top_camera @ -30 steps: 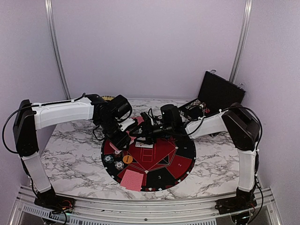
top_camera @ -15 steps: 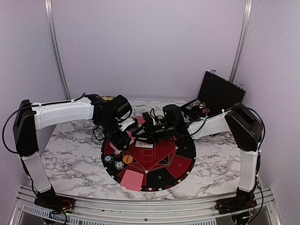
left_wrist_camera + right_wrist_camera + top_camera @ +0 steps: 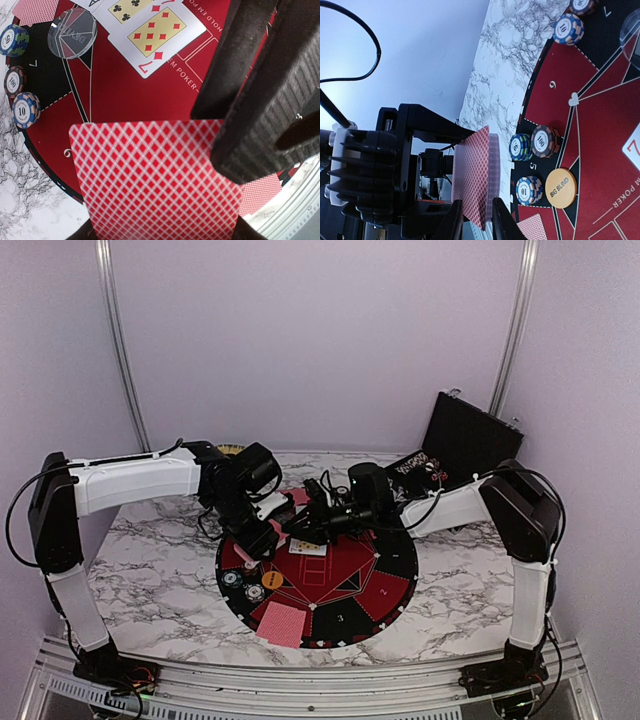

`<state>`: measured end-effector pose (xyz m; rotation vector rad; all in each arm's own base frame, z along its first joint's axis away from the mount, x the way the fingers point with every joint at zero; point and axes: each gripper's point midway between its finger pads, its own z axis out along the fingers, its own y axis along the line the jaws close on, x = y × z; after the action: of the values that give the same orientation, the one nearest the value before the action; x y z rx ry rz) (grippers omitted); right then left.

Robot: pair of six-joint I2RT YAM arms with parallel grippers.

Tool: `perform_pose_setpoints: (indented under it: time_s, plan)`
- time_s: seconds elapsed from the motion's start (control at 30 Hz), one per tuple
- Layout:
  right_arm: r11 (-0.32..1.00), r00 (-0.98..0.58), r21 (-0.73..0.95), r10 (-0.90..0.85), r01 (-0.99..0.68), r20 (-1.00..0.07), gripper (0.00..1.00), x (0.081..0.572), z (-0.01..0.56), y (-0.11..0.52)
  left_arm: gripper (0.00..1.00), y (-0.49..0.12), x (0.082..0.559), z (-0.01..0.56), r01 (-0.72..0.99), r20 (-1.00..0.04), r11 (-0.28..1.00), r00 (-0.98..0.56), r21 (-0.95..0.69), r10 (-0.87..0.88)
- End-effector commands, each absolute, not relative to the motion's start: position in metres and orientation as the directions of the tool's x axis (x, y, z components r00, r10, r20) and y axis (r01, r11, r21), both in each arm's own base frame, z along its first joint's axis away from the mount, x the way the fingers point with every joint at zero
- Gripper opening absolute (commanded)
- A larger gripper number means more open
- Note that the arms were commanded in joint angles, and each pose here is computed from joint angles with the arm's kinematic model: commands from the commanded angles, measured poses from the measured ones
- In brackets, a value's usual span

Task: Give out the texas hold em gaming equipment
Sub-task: Pick up the poker card from the face-down deck piles.

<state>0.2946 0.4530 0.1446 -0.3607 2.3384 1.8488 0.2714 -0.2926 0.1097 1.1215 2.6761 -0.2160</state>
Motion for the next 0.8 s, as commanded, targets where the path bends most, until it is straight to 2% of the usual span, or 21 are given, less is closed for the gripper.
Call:
perform_pose_setpoints:
  time_s: [0.0,0.27,0.57,0.77]
  plan:
    - [0.163,-0.951,0.938,-0.104,-0.306,-0.292,0.20,0.2885,0.1680,0.4548,0.24,-0.2916,0.2760,0.1120,0.712,-0.271,0.701,-0.683,-0.038,0.679]
    - [0.158,-0.958,0.947,-0.110,-0.281,-0.266,0.13,0.2868,0.1648,0.4554,0.24,-0.2905,0.2767,0.1130,0.710,-0.273,0.703,-0.684,-0.036,0.677]
    - [0.148,-0.963,0.953,-0.095,-0.262,-0.251,0.00,0.2908,0.1672,0.4527,0.24,-0.2875,0.2767,0.1138,0.707,-0.274,0.706,-0.686,-0.032,0.674]
    - [0.146,-0.969,0.959,-0.068,-0.243,-0.236,0.00,0.2956,0.1690,0.4461,0.24,-0.2855,0.2770,0.1140,0.703,-0.275,0.710,-0.689,-0.031,0.670]
